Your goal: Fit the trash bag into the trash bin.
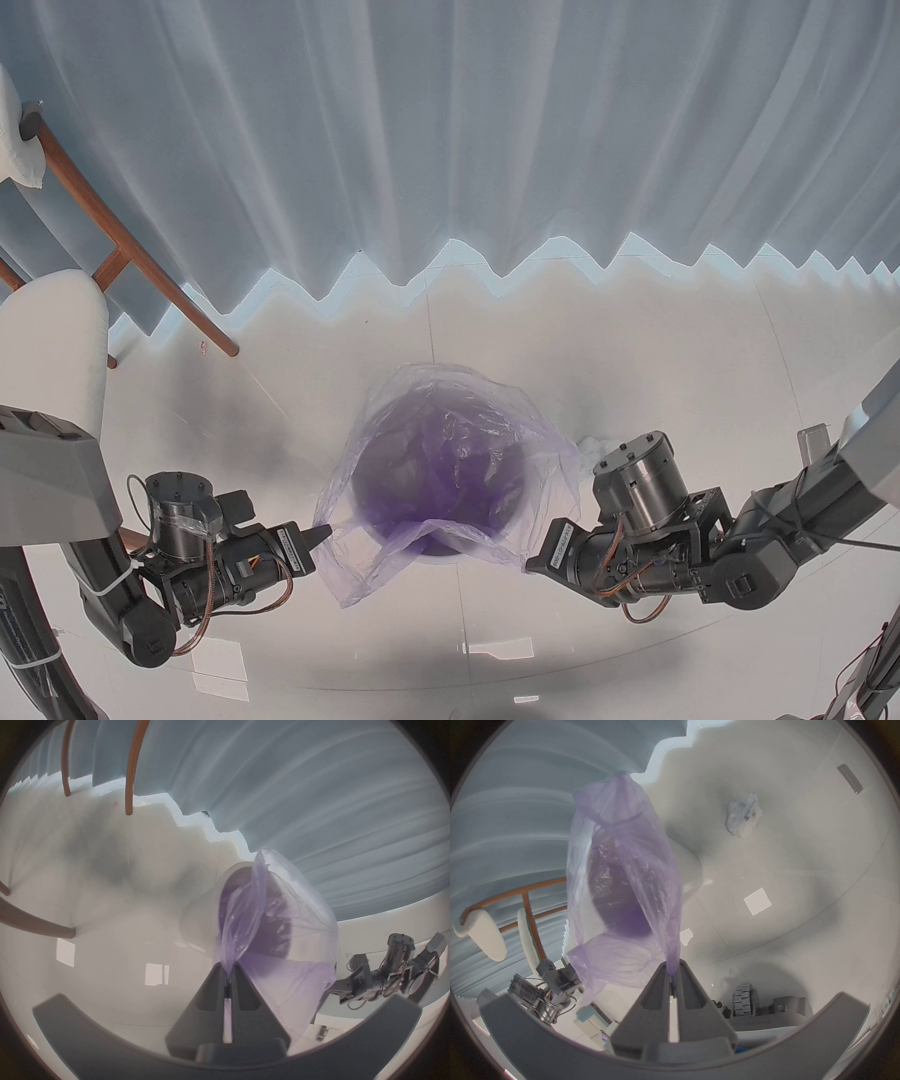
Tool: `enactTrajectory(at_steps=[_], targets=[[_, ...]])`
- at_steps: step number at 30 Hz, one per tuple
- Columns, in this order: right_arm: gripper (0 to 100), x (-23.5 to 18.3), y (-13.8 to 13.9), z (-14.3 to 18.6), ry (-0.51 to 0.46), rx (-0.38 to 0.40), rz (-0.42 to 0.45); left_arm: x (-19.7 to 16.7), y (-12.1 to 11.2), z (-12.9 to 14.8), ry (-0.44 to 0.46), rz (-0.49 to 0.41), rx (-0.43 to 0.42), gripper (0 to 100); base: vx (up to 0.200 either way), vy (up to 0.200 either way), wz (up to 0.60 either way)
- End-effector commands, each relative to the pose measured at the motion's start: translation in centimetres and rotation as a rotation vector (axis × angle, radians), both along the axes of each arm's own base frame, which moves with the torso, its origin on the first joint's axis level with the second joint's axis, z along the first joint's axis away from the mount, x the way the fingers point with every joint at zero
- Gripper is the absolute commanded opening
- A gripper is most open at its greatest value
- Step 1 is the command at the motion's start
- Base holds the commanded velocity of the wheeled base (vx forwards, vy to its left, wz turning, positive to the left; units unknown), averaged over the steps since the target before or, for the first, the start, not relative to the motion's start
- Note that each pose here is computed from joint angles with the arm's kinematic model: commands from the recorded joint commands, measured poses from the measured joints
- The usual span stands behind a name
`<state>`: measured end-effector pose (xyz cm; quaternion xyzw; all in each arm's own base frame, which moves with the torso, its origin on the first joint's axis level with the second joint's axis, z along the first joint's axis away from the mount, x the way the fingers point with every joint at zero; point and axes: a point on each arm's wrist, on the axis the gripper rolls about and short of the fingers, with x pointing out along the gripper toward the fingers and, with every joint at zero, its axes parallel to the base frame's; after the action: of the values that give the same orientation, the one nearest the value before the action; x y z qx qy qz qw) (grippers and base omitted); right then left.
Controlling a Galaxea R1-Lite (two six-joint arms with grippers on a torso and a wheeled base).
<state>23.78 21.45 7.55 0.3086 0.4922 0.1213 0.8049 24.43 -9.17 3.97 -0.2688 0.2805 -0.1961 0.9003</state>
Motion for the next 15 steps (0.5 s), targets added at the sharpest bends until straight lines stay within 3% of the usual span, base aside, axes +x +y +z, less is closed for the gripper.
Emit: enactTrajectory(at_steps=[1,9,15], targets=[[0,-0.2,-0.1,-3.4,0.069,-0.064,0.005,0.4,0.4,-2.3,0.065,0.023,0.053,0,0.0,0.0,0.0],[0,0.2,0.1,-5.8,0.082,-0.081,-0.001,1.4,1.0,-4.8,0.097,0.065,0.134,0,0.0,0.0,0.0],[0,0.6,0.3,-7.2,0.075,-0.085,0.001,2.3,1.3,-6.9,0.055,0.09,0.154,0,0.0,0.0,0.0]])
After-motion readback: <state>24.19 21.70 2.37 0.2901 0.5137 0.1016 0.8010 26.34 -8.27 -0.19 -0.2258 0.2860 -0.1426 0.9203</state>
